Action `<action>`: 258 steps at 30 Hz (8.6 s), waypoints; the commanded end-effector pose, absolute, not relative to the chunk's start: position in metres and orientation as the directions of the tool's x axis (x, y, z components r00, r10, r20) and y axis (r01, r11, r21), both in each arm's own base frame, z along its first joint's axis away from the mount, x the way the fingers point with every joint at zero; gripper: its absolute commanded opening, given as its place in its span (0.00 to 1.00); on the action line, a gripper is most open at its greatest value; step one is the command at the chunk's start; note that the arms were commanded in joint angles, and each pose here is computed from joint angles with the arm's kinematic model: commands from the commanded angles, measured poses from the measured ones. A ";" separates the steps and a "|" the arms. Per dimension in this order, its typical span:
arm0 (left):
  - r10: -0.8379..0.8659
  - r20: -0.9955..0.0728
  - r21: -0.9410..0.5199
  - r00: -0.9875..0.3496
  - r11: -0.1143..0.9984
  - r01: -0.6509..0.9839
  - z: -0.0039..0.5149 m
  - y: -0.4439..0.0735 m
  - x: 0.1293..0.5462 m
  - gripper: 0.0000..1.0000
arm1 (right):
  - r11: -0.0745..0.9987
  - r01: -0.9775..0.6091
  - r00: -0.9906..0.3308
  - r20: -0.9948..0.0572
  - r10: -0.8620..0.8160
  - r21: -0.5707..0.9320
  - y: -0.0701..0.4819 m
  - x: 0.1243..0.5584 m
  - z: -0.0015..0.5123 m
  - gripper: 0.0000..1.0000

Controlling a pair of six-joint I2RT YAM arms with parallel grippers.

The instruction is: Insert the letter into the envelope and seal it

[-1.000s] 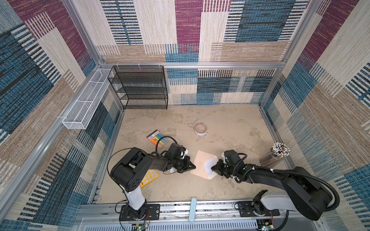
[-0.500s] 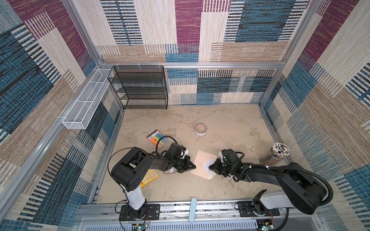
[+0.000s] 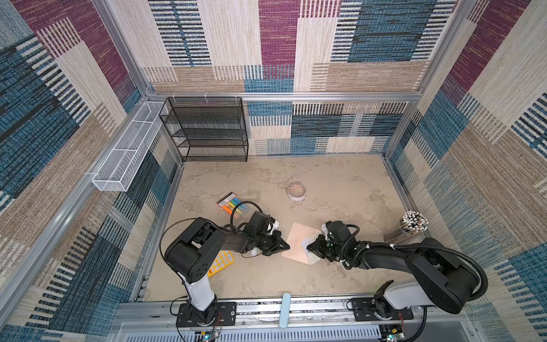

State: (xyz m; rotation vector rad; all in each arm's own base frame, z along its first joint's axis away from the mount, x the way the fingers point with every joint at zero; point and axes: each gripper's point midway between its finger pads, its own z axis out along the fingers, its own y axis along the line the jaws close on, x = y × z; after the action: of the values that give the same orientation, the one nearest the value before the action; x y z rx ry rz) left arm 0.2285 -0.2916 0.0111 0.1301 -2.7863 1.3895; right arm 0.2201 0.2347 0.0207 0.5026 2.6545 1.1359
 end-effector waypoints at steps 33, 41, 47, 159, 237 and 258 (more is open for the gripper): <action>-0.142 0.053 -0.663 -0.988 0.735 -0.141 -0.001 -0.262 0.226 0.44 | 0.743 0.162 -0.923 -0.166 0.347 0.650 0.219 0.235 0.043 0.51; -0.117 -0.035 -0.720 -0.992 0.692 -0.057 0.045 -0.272 0.237 0.58 | 0.745 0.149 -0.930 -0.163 0.328 0.650 0.222 0.240 0.047 0.51; -0.134 -0.052 -0.729 -0.990 0.682 -0.054 0.058 -0.272 0.240 0.63 | 0.757 0.116 -0.942 -0.171 0.290 0.643 0.229 0.245 0.052 0.47; 0.070 -0.035 -0.042 -0.997 0.997 0.071 0.015 -0.149 0.253 0.30 | 0.815 -0.095 -0.878 -0.433 0.202 0.572 0.218 0.273 0.116 0.59; 0.154 -0.907 -0.176 -0.393 0.709 0.683 0.241 -0.280 0.274 0.16 | 0.626 -0.547 -0.722 -0.691 -0.016 0.556 0.322 0.302 0.268 0.50; 0.159 -0.900 -0.165 -0.407 0.738 0.654 0.239 -0.275 0.280 0.15 | 0.598 -0.572 -0.723 -0.690 -0.045 0.561 0.334 0.290 0.276 0.62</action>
State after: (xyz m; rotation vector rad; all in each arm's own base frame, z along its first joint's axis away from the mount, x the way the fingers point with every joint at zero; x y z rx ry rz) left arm 0.2747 -0.2758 0.2313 -1.2016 -3.7408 1.2159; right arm 0.2936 0.3309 0.2672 -0.4681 2.2107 1.0437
